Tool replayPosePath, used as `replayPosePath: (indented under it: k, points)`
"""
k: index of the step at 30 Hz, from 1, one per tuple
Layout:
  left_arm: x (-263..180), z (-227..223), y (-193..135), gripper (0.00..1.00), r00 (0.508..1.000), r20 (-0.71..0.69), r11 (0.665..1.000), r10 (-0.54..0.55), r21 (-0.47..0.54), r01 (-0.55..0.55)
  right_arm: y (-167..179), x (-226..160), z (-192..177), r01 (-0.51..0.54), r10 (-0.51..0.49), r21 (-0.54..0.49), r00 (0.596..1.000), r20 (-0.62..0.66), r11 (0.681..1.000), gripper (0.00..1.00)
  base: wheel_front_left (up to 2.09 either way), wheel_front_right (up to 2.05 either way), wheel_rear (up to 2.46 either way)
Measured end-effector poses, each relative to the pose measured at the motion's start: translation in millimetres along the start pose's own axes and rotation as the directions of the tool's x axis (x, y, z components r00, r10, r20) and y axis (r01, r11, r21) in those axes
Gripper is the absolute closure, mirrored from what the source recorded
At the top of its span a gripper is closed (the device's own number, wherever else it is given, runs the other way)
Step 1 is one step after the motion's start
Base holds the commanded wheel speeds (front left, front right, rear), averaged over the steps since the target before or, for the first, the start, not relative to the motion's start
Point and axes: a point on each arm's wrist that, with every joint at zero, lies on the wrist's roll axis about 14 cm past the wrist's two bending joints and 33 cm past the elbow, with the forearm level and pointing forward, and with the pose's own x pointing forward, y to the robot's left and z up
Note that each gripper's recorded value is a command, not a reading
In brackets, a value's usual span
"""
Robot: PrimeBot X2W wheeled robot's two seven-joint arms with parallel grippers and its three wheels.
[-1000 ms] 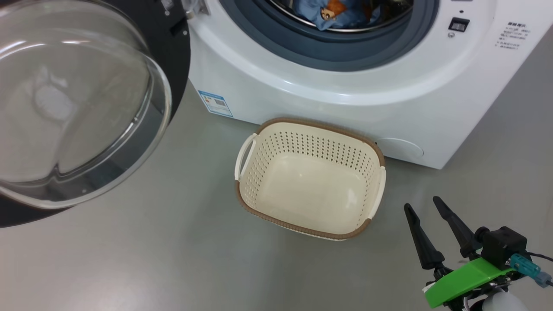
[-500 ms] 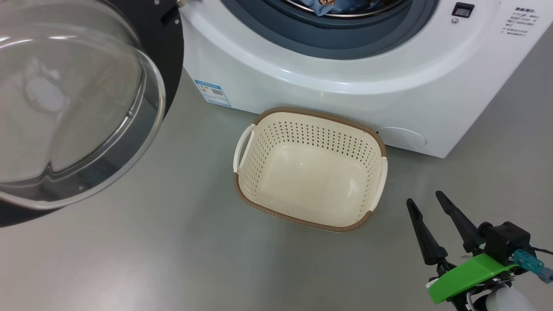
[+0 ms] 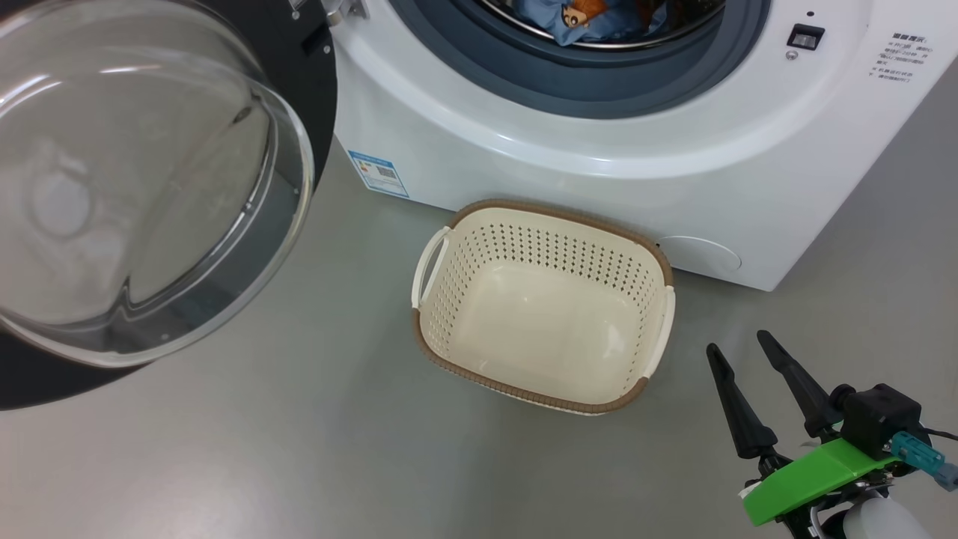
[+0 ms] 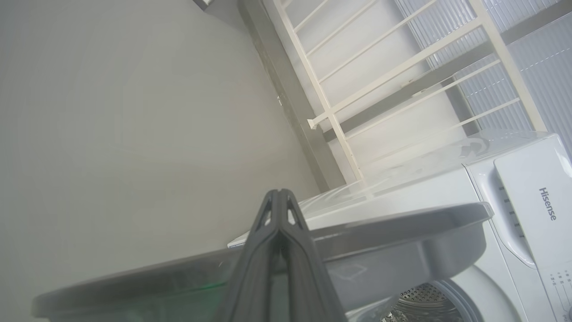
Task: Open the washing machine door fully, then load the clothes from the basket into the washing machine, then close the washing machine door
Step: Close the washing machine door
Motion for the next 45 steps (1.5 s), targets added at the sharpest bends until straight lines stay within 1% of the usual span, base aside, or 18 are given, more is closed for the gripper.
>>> replayPosePath:
  k: [14, 22, 25, 31, 34, 38, 45]
  points:
    - [-21, -19, -5, 1.00, 0.984, -0.168, 0.999, -0.053, -0.017, 0.050, 10, -4, 17, -0.006, 0.006, -0.014, 0.999, 0.038, 1.000, 0.00, 0.00, 0.00, 0.00]
    - [-39, -36, -11, 1.00, 0.948, -0.298, 0.994, -0.110, -0.034, 0.105, 14, -8, 27, 0.000, 0.001, -0.021, 0.998, 0.060, 1.000, 0.00, 0.00, 0.00, 0.00]
    - [-44, -42, -15, 1.00, 0.932, -0.342, 0.992, -0.122, -0.021, 0.122, 15, -10, 29, 0.001, 0.001, -0.023, 0.998, 0.062, 1.000, 0.00, 0.00, 0.00, 0.00]
    - [-58, -58, -23, 1.00, 0.882, -0.441, 0.984, -0.168, -0.020, 0.178, 15, -14, 31, 0.008, -0.006, -0.029, 0.998, 0.066, 1.000, 0.00, 0.00, 0.00, 0.00]
    - [-61, -65, -27, 1.00, 0.864, -0.469, 0.980, -0.182, -0.016, 0.198, 14, -15, 34, 0.013, -0.011, -0.032, 0.997, 0.073, 0.999, 0.00, 0.00, 0.00, 0.00]
    - [-69, -80, -40, 1.00, 0.815, -0.533, 0.965, -0.227, -0.013, 0.261, 12, -22, 33, 0.027, -0.025, -0.031, 0.997, 0.069, 0.999, 0.00, 0.00, 0.00, 0.00]
    - [-83, -112, -64, 1.00, 0.715, -0.628, 0.926, -0.307, -0.021, 0.378, 10, -30, 37, 0.051, -0.049, -0.028, 0.996, 0.080, 0.998, 0.00, 0.00, 0.00, 0.00]
